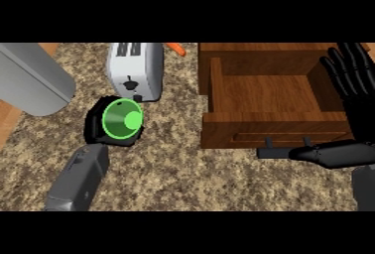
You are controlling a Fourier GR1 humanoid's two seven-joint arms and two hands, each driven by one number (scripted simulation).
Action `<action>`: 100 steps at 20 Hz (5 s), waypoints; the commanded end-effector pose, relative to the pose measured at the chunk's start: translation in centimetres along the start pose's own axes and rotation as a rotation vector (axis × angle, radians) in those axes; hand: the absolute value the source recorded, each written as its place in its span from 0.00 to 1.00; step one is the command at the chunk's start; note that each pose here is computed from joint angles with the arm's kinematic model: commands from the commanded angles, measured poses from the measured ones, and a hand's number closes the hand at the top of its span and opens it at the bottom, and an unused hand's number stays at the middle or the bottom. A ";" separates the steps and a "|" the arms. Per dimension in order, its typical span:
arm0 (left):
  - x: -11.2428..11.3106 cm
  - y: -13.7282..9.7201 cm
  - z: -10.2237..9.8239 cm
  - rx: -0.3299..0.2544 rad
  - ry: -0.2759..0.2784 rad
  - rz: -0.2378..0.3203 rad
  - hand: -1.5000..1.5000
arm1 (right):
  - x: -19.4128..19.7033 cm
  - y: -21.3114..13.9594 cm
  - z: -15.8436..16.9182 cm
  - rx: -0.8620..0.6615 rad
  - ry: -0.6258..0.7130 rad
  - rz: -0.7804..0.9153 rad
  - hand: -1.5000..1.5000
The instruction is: Pick up the cup, place it into the drawer and close the drawer
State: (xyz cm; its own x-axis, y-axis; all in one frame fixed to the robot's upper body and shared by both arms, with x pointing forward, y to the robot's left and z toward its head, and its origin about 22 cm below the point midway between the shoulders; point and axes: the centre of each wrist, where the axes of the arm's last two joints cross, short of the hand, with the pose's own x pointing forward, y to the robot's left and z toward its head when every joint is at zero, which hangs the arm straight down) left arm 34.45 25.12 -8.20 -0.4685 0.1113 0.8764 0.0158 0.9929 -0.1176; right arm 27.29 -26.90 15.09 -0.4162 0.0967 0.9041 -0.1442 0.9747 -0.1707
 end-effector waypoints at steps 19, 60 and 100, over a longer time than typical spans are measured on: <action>16.7 -21.4 -18.7 -0.254 -0.069 -0.039 1.00 | -1.0 -1.0 0.7 -0.023 -0.011 0.004 0.00; 11.9 -23.6 -17.3 -0.204 0.142 0.038 0.00 | -0.3 6.0 -3.1 0.806 0.077 0.036 1.00; 8.6 -11.6 -12.9 -0.160 0.141 0.208 0.00 | -14.1 -1.8 -11.0 0.322 0.318 0.563 1.00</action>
State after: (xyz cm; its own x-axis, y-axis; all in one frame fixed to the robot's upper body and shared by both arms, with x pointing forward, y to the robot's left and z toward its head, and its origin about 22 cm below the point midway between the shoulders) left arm 41.94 14.19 7.01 -0.3136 0.3033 0.8998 0.2331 0.9432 -0.2367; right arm 40.73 -26.27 2.43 -0.2393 0.6445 0.7262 -0.4280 0.6013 -0.6747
